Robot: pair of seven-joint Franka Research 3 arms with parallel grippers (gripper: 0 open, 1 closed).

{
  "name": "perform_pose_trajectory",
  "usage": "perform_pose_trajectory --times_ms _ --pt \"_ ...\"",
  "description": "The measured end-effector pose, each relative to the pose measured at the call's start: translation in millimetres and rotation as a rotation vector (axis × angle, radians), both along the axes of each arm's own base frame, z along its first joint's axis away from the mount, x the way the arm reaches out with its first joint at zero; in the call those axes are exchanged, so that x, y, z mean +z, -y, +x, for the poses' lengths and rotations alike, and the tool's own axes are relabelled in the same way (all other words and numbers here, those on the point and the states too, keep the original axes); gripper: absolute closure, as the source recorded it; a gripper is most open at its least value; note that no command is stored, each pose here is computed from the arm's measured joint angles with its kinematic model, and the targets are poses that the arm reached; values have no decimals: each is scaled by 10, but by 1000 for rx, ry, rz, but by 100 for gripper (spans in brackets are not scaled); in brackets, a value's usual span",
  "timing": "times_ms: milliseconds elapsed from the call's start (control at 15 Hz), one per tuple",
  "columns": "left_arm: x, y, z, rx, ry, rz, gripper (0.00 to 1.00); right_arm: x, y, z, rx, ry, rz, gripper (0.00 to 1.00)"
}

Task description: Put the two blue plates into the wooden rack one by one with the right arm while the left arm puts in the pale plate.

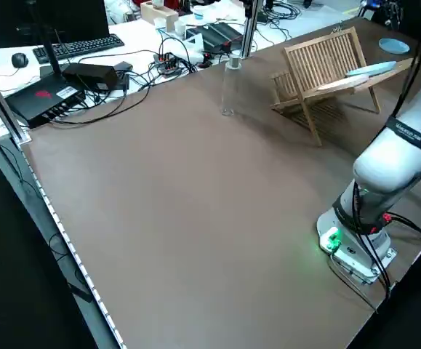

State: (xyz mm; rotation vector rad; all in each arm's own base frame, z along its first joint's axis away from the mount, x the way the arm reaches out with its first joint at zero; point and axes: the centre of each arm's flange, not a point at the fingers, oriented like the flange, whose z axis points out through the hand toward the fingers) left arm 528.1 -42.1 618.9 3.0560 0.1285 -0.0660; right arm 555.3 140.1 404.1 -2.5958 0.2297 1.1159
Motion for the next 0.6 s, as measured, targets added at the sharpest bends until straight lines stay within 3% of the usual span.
perform_pose_trajectory --times_ms 200,467,600 --pt "-31 4 -33 1 6 -1 0 -6 1017 185 61 117 -38 55" --pt "-66 -7 -27 15 0 0 0 -132 2410 402 55 333 -137 53" --pt "-64 -16 -16 16 4 0 0 -257 3055 534 48 492 -191 40"
